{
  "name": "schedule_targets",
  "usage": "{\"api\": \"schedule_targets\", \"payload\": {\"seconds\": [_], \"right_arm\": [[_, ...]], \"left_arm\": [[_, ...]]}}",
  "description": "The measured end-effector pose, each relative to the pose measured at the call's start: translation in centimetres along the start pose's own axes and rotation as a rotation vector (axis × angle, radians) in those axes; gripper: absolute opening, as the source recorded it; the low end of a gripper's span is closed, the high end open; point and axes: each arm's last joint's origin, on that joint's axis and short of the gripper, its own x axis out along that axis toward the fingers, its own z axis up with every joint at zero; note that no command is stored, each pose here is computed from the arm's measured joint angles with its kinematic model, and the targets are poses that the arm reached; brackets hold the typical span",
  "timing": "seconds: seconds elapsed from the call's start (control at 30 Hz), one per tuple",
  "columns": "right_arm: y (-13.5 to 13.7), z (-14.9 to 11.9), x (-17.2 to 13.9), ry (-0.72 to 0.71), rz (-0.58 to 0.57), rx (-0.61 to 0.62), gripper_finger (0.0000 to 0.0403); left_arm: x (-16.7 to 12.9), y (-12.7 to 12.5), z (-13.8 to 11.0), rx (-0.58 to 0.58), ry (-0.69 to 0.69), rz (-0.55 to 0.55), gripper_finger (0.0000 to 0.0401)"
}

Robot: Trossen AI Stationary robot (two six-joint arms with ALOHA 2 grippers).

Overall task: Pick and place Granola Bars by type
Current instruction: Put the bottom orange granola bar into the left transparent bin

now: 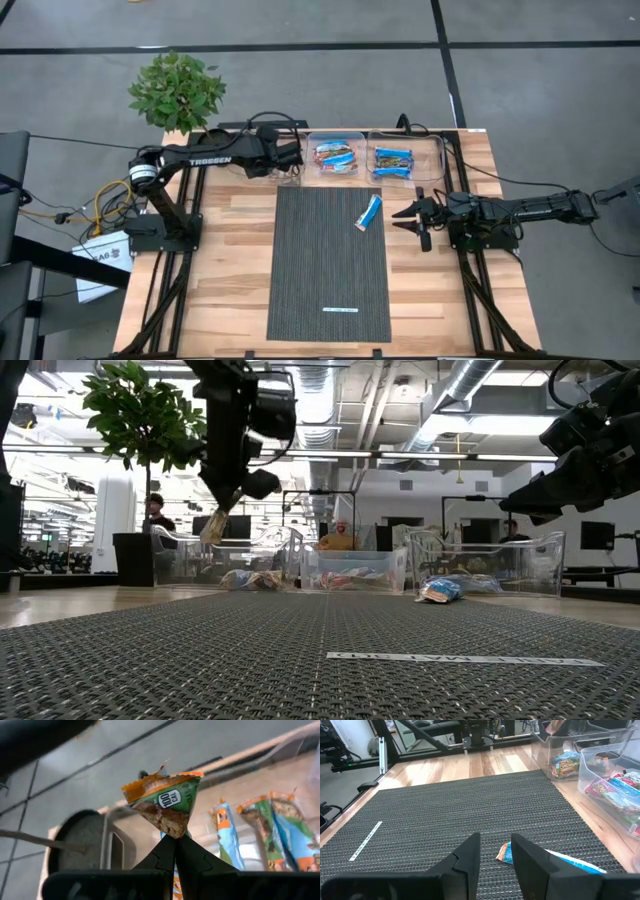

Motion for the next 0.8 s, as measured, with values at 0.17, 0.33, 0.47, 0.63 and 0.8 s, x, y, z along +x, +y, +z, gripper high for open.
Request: {"api": "schedule_targets", "payload": {"seconds": [0.17, 0.33, 0.47, 0.63, 0.8], "right_arm": [[0.0, 0.0, 0.0, 0.0, 0.0, 0.0, 0.0102], [0.0, 0.0, 0.0, 0.0, 0.0, 0.0, 0.0102], [0.0, 0.0, 0.0, 0.0, 0.0, 0.0, 0.0102], [0.0, 0.0, 0.0, 0.0, 0.0, 0.0, 0.0102], [0.0, 0.0, 0.0, 0.0, 0.0, 0.0, 0.0102]], "left_arm": [[1.8, -0.5, -1.0, -0.007, 0.022, -0.036, 0.0002], [3.4, -0.8, -2.2, -0.035, 0.05, -0.071, 0.0002], [4.6, -1.0, -3.0, -0.043, 0.075, -0.11, 0.0002], [5.7, -1.1, -3.9, -0.057, 0.099, -0.15, 0.0002], [6.1, -1.1, -4.0, -0.053, 0.101, -0.171, 0.0002]]}}
